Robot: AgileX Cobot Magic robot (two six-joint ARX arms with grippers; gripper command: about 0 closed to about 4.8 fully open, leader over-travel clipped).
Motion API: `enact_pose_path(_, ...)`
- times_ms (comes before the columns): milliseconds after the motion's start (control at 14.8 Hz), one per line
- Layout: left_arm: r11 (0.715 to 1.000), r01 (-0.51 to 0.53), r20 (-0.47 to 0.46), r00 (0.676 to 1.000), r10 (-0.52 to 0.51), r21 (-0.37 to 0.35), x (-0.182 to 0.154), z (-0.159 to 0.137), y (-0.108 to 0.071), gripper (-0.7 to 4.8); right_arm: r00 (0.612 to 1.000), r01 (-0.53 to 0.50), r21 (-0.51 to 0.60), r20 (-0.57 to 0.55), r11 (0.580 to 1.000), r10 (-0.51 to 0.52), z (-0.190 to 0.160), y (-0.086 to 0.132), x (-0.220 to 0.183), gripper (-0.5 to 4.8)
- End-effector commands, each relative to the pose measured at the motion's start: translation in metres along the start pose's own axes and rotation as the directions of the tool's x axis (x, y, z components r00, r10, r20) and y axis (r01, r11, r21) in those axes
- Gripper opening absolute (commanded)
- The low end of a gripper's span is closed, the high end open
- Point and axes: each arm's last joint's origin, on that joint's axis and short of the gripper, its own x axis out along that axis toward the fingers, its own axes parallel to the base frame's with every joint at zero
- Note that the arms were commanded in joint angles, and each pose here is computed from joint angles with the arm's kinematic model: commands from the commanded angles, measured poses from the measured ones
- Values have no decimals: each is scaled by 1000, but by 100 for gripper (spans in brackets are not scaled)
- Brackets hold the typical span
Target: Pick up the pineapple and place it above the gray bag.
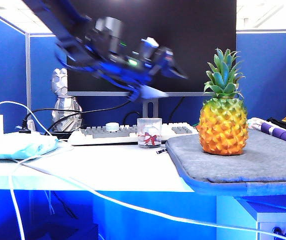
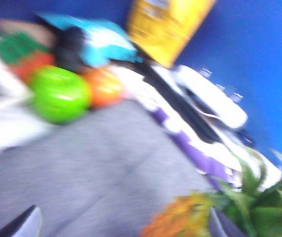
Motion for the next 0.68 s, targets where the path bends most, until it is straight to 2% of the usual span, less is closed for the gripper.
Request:
enact_pose_path(68, 997, 16, -17, 1000, -14, 80, -31, 32, -12, 479, 999, -11, 1, 33, 1000, 11, 1, 0, 0, 253)
enact_pose_path(136, 993, 14, -32, 999, -10, 120, -49, 48, -23, 479, 999, -11, 1, 36, 1000, 11, 1, 1, 0, 253)
enact_pose_path(271, 970, 28, -65, 998, -12, 240, -92, 81, -67, 479, 998, -14, 3, 56, 1000, 14, 3, 1, 0, 253)
enact_pose_path(407, 950, 23, -46, 999, -9, 311, -126, 103, -104, 479, 998, -16, 3, 65, 1000, 16, 4, 1, 0, 253)
enact_pose_path(474, 939, -2, -55, 998, 22, 343, -144, 109, -118, 479, 998, -17, 4, 66, 1000, 17, 4, 1, 0, 253)
enact_pose_path(610, 896, -126, -66, 983, 170, 427, -172, 114, -136, 479, 998, -18, 7, 68, 1000, 17, 4, 1, 0, 253)
enact_pose_path(678, 896, -136, -81, 979, 187, 424, -181, 115, -142, 479, 998, -18, 14, 68, 1000, 17, 4, 1, 0, 253)
